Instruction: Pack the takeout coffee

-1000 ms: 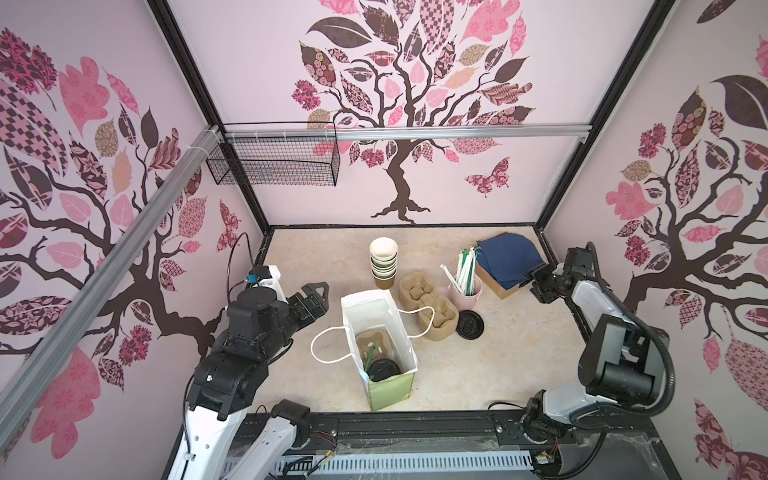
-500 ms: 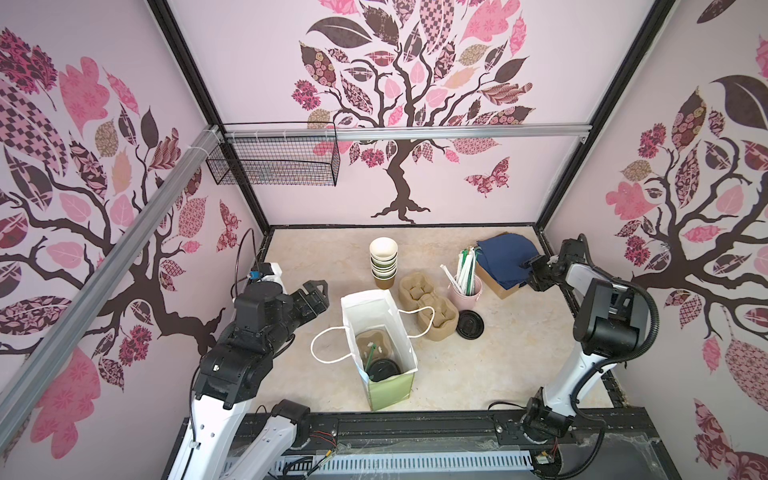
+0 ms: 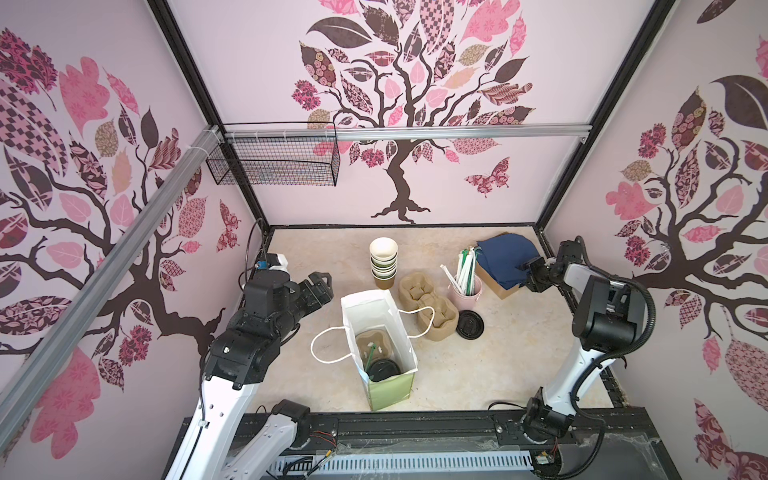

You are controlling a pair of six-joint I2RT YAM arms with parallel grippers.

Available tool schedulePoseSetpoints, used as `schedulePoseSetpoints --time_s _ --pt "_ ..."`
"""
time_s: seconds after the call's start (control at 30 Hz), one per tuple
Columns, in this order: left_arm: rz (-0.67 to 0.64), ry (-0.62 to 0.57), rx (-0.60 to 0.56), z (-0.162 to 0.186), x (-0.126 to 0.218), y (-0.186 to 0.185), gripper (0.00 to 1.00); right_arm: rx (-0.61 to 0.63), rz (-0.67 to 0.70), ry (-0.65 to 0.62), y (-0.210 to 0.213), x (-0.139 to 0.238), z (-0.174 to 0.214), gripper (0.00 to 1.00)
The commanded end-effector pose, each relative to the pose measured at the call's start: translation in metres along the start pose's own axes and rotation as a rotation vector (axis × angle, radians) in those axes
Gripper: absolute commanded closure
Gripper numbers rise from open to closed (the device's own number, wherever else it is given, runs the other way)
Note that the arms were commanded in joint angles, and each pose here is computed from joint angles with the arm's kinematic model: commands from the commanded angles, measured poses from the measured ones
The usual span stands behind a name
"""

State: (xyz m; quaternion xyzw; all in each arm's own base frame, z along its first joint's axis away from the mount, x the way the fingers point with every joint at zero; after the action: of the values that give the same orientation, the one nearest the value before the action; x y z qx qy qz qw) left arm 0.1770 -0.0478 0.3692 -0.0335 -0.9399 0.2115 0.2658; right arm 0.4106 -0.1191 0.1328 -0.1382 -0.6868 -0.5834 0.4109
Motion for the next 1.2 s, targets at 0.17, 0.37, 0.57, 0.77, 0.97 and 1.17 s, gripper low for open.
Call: schedulePoseSetpoints --time_s 0.17,0.37,0.57,0.77,0.97,1.17 --pt "0.034 -0.067 -0.004 -0.014 0.015 -0.007 0.12 -0.014 -0.038 0.026 0.005 -0.005 -0.004 0.56" --pt "0.033 -0.068 -0.002 -0.013 0.018 -0.006 0.12 -0.015 -0.05 0.022 0.007 -0.003 -0.003 0.65" --pt "0.029 -0.069 0.001 -0.013 0.021 -0.004 0.12 -0.021 -0.068 0.017 0.01 -0.003 -0.004 0.81" --pt "0.025 -0.074 0.0 -0.013 0.023 -0.004 0.12 -0.037 -0.052 0.021 0.006 -0.005 -0.004 0.72" --pt "0.021 -0.079 -0.003 -0.015 0.025 -0.004 0.12 -0.075 -0.057 0.026 -0.001 -0.011 -0.002 0.72" --pt "0.016 -0.083 -0.009 -0.017 0.027 -0.005 0.12 -0.099 -0.067 0.029 -0.002 -0.015 -0.004 0.78"
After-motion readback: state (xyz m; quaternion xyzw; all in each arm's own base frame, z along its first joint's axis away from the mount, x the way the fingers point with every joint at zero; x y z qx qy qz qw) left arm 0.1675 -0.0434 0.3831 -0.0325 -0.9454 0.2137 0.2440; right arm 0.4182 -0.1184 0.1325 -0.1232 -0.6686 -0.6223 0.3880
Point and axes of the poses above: each gripper's point midway between its finger pads, its own x axis back along the fingers, its own y axis along the line the jaws close on, z = x × y, the point moved 9 cm from there along x, back along the fingers, and after that the axes turned 8 degrees about -x, right-handed, at the moved point
